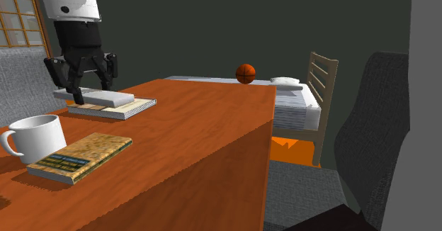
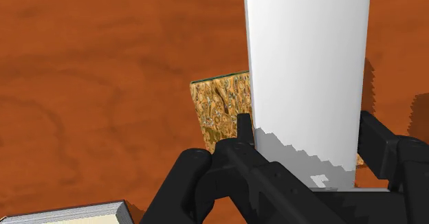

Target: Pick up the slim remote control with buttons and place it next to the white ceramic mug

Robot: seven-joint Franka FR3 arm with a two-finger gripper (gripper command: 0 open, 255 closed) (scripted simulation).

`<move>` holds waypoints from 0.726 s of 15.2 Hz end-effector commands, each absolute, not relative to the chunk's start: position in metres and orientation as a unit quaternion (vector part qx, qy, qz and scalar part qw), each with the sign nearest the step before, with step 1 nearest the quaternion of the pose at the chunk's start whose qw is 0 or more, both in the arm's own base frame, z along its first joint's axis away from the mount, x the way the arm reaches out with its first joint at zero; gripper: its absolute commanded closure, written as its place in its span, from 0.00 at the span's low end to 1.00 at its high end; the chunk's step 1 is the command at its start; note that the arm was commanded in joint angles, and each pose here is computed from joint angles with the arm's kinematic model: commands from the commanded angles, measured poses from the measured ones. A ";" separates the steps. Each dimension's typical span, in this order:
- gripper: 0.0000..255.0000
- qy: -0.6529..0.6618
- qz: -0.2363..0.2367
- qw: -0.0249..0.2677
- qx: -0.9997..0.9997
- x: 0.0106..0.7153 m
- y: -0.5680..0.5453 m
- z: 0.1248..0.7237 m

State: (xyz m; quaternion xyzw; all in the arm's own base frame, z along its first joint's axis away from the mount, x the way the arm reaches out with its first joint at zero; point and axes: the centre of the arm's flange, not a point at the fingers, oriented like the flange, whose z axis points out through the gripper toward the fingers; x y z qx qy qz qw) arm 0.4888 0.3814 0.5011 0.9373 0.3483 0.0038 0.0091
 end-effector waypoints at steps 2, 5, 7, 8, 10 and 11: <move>1.00 0.348 0.004 0.009 0.938 0.470 0.418 0.500; 1.00 0.348 0.004 0.009 0.938 0.453 0.454 0.500; 1.00 0.348 0.004 0.009 0.938 0.441 0.478 0.500; 1.00 0.348 0.004 0.009 0.938 0.436 0.490 0.500; 1.00 0.348 0.004 0.009 0.938 0.424 0.513 0.500; 1.00 0.348 0.004 0.009 0.938 0.418 0.525 0.500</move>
